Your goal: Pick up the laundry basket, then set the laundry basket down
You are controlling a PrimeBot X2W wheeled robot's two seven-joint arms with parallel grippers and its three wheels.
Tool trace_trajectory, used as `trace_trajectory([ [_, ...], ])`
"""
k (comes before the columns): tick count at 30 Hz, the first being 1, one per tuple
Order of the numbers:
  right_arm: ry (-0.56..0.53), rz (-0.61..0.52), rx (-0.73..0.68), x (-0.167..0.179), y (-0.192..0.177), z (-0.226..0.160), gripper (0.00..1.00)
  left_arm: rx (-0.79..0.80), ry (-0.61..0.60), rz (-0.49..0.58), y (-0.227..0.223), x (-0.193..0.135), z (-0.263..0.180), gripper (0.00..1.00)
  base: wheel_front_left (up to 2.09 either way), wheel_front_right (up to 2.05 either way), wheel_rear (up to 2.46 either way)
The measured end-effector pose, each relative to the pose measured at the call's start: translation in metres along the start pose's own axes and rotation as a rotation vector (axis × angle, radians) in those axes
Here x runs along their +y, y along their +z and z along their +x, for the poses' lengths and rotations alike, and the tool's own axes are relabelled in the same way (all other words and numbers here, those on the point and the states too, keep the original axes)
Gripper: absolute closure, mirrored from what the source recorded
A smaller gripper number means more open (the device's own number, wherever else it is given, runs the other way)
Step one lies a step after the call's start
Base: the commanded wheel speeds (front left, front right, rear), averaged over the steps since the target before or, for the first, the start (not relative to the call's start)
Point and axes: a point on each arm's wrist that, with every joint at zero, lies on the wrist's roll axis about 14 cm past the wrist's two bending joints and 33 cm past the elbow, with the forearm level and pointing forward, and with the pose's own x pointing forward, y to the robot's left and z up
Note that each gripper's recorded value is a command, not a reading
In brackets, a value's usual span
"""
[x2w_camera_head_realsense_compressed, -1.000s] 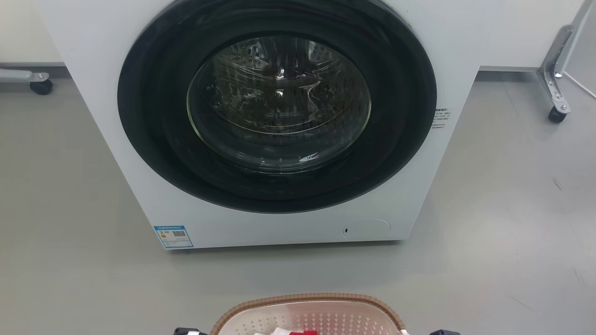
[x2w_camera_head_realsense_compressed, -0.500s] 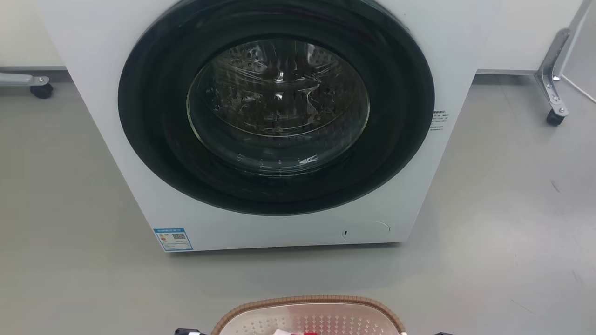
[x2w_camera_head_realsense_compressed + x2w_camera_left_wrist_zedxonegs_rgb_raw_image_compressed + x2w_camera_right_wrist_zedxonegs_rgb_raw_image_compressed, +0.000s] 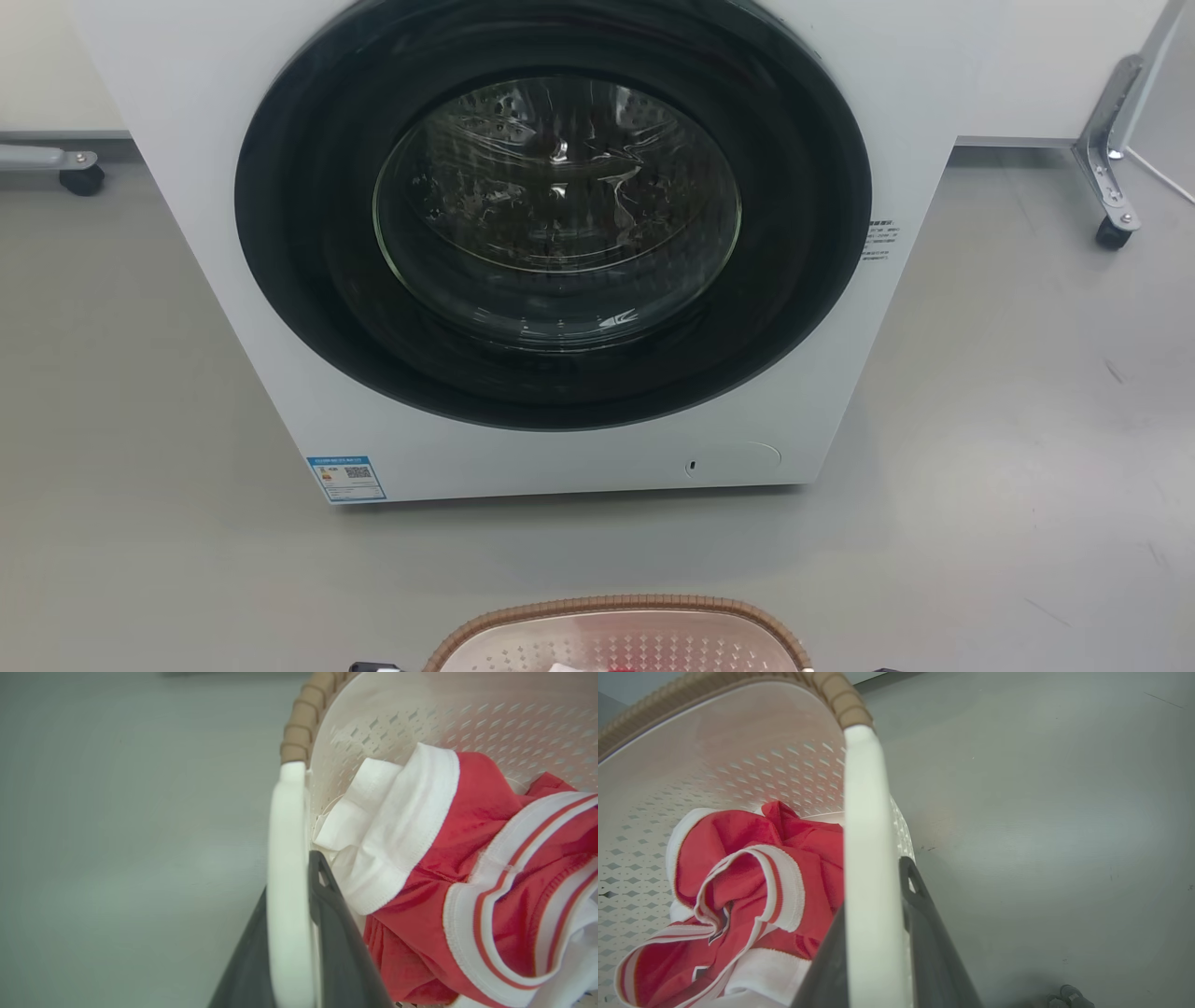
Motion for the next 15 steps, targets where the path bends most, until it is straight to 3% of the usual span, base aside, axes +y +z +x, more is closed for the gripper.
trace_trajectory([
  [10,0.003,-0.015,0.013,0.000,0.001,0.006,1.00,0.021,0.008,-0.009,-0.004,0.002,0.004,1.00,0.00,0.00,0.00],
  [15,0.002,-0.032,-0.008,0.000,0.021,0.016,1.00,0.017,0.006,-0.010,0.005,0.003,0.012,1.00,0.00,0.00,0.00],
])
